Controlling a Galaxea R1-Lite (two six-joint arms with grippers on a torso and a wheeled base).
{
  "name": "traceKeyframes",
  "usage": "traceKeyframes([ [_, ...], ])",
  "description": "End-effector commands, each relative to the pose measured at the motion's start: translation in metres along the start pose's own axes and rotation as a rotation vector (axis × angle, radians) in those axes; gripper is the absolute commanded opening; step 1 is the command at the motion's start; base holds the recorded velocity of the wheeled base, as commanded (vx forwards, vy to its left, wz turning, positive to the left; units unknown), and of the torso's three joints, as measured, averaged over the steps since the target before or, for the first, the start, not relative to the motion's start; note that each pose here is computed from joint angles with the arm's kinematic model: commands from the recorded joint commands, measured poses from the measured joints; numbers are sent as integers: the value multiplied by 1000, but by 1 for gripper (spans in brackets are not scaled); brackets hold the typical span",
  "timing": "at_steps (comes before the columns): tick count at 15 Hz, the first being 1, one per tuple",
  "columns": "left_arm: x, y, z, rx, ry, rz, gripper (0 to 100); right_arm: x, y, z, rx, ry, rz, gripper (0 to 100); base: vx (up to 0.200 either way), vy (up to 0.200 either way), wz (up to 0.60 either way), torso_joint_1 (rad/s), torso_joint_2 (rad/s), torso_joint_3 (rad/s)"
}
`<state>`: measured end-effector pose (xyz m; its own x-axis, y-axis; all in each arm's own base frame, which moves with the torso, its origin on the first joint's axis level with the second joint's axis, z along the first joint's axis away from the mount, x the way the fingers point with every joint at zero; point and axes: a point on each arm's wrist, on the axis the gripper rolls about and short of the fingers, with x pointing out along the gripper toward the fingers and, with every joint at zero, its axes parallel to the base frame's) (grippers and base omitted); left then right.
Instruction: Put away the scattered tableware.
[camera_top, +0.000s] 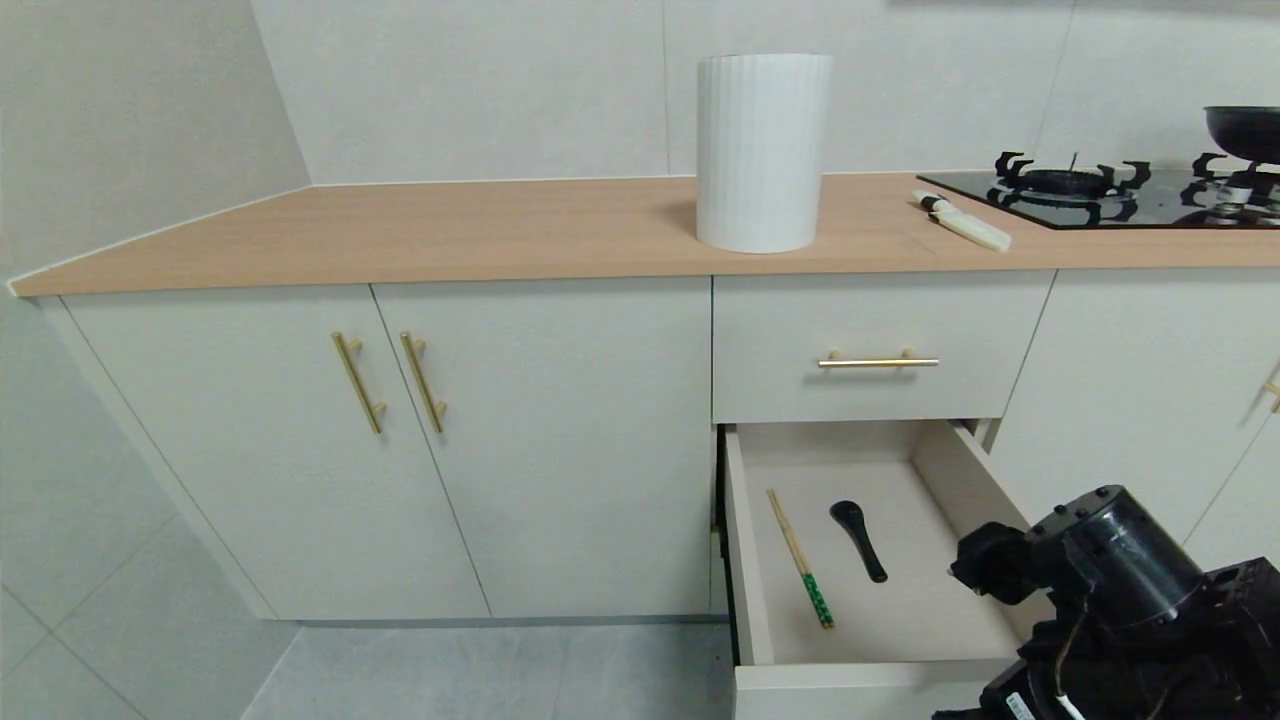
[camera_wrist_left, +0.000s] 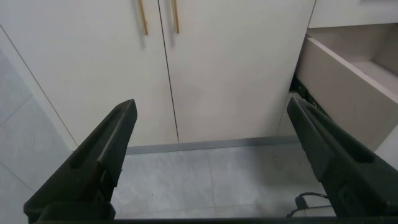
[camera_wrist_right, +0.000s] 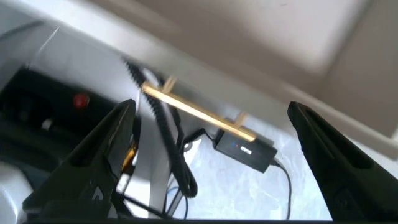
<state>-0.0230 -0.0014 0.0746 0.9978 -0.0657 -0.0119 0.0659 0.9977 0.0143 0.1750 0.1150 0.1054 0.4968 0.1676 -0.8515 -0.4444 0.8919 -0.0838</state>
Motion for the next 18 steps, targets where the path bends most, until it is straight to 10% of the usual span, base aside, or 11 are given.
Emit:
traceKeyframes([
  [1, 0, 0, 0, 0, 0, 0, 100, 2, 4, -2, -19, 14, 9, 100, 0, 0, 0, 0, 0, 0],
  [18, 0, 0, 0, 0, 0, 1, 100, -2, 13, -23, -176, 48, 28, 100, 0, 0, 0, 0, 0, 0],
])
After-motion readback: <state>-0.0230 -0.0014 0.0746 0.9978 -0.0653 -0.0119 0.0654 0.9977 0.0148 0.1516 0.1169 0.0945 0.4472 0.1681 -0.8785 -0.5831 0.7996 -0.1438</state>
